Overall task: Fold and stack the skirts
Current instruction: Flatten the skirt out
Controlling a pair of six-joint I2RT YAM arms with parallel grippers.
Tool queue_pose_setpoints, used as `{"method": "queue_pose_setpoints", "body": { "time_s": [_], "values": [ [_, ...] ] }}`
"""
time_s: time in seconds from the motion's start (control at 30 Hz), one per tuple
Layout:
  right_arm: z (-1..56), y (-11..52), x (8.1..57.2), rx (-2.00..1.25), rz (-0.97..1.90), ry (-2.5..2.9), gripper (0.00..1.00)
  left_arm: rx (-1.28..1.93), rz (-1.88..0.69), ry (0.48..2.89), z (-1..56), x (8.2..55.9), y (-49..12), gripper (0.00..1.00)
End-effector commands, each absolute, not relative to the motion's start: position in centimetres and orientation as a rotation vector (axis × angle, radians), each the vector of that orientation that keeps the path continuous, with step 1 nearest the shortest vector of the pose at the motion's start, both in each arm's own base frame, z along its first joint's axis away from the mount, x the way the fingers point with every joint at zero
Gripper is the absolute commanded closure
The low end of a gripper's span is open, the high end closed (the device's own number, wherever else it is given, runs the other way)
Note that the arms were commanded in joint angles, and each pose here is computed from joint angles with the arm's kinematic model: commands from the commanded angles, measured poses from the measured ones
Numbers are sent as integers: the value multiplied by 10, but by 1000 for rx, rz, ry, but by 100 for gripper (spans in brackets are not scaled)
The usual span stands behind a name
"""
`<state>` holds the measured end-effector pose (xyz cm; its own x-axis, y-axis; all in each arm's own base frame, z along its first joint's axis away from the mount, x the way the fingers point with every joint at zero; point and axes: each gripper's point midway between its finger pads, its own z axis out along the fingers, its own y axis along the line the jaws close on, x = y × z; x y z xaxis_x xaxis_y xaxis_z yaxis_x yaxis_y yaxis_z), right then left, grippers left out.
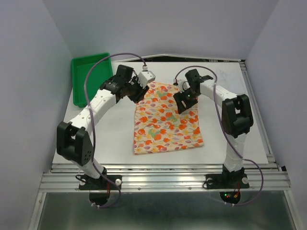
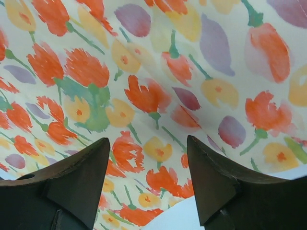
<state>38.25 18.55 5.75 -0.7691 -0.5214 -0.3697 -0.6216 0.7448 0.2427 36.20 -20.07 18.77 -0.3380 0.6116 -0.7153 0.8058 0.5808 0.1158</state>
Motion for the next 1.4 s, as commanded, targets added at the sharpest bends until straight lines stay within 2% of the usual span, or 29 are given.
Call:
{"method": "queue_pose_setpoints", "body": {
  "time_s": [0.0, 0.13, 0.2, 0.4, 0.53, 0.7, 0.77, 0.8, 0.83, 0.93, 1.07, 1.23, 1.3, 1.37],
  "values": [
    [48, 193, 384, -912, 603, 2664, 30, 1108, -353, 2083, 176, 389, -214, 52],
    [21, 192, 356, -1010, 604, 2706, 31, 969, -385, 2119, 174, 437, -214, 52],
    [7, 193, 336, -1062, 611, 2735, 31, 917, -446, 2095, 191, 456, -213, 52],
    [-17, 200, 280, -1278, 657, 2745, 32, 894, -487, 2101, 189, 470, -215, 53],
    [-22, 201, 262, -1423, 621, 2705, 32, 897, -480, 2109, 183, 469, -213, 53],
    [-27, 197, 263, -1496, 549, 2690, 32, 923, -482, 2136, 172, 466, -209, 53],
    [-31, 194, 268, -1493, 495, 2705, 33, 944, -516, 2171, 163, 450, -204, 55],
    [-32, 192, 269, -1492, 478, 2707, 34, 996, -524, 2214, 139, 430, -198, 56],
    [-31, 190, 271, -1491, 456, 2704, 34, 1012, -506, 2181, 146, 423, -195, 56],
    [-33, 182, 269, -1528, 407, 2704, 34, 1049, -447, 2220, 120, 399, -178, 57],
    [-26, 161, 261, -1695, 323, 2611, 35, 1125, -472, 2187, 128, 384, -177, 58],
    [-19, 149, 262, -1783, 243, 2528, 34, 1144, -440, 2083, 167, 417, -188, 58],
    [-5, 159, 277, -1736, 263, 2503, 33, 1127, -413, 2041, 182, 443, -194, 56],
    [20, 175, 303, -1614, 329, 2475, 31, 1102, -412, 2067, 173, 464, -198, 55]
  ]
}}
